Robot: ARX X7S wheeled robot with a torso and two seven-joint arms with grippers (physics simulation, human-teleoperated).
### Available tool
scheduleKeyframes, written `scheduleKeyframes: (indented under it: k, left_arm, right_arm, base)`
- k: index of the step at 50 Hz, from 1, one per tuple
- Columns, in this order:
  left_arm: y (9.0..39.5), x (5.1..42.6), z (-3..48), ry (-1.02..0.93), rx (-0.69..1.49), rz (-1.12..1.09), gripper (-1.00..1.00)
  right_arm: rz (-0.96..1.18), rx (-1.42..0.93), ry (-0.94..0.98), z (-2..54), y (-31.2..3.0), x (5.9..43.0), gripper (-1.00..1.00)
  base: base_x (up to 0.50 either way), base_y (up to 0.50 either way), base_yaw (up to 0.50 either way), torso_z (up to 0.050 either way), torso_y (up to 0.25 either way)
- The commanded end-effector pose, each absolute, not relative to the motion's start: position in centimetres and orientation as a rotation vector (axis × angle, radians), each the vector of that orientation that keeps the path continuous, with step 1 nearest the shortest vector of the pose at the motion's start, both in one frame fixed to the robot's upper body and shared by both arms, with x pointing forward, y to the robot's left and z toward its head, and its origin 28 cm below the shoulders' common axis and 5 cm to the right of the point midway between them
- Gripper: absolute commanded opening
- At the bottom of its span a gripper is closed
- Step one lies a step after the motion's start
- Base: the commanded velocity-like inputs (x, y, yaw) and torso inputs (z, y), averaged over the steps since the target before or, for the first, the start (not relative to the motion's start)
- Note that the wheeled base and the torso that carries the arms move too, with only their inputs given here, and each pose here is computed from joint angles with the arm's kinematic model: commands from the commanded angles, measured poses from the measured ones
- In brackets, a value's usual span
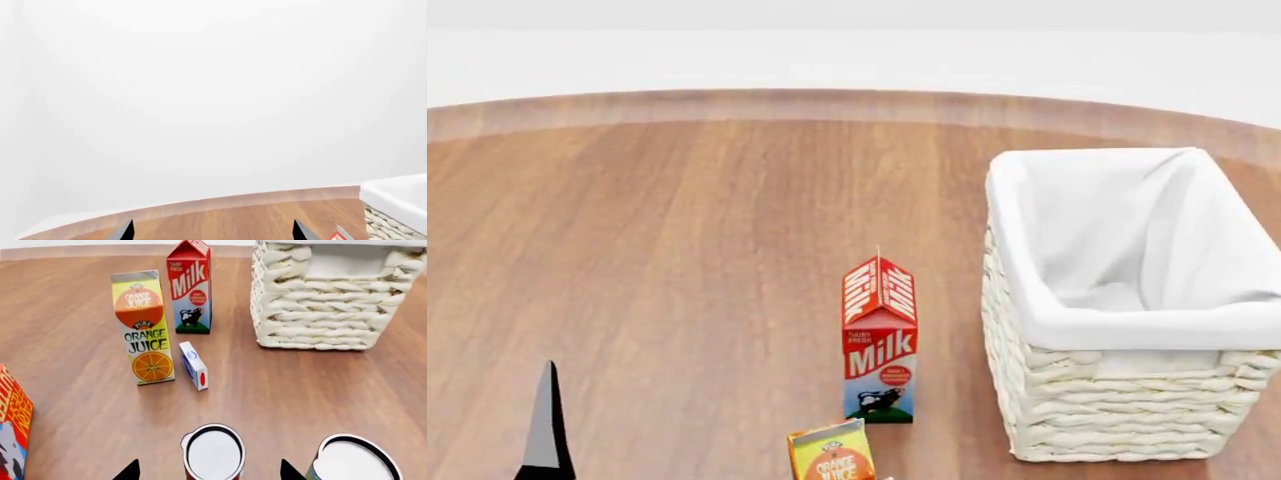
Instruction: Pick up the tomato sauce, and put it in the basket.
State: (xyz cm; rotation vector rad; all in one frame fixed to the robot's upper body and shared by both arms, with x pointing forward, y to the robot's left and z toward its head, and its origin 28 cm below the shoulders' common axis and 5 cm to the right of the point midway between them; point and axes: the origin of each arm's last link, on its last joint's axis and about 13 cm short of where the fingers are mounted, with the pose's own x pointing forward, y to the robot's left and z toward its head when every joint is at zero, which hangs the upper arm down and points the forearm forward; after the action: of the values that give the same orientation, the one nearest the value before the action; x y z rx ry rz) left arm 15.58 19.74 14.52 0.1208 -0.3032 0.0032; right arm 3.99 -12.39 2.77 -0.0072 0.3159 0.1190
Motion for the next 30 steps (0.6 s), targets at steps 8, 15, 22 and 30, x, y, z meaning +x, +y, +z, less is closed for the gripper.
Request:
scheduleKeyframes:
  k: [8,15,22,30]
  left_arm:
    - [19.6,15.7,14.4,-0.297,0.125,-0.006,1.0]
    - [19.6,15.7,14.3,-0.293,0.124,-0.008,1.0]
    - [19.6,15.7,14.2,-0.292,0.124,-0.009,1.0]
    - [19.6,15.7,14.2,-0.29,0.123,-0.009,1.0]
  right_arm:
    - [0.108,-0.005,0.35,0.8,-12.0,4.5,1.0]
    - [0.104,-0.014,0.344,0.4,-12.0,5.1,1.0]
    - [0.096,-0.027,0.34,-0.2,-12.0,6.1,1.0]
    - [0.08,-0.036,0.341,-0.7,-12.1,7.2,1.0]
  base:
    - [0.0,0.0,0.0,0.0,0.0]
    - [0.0,0.0,0.0,0.0,0.0]
    - [0.0,0.0,0.0,0.0,0.0]
    - [0.0,0.0,0.0,0.0,0.0]
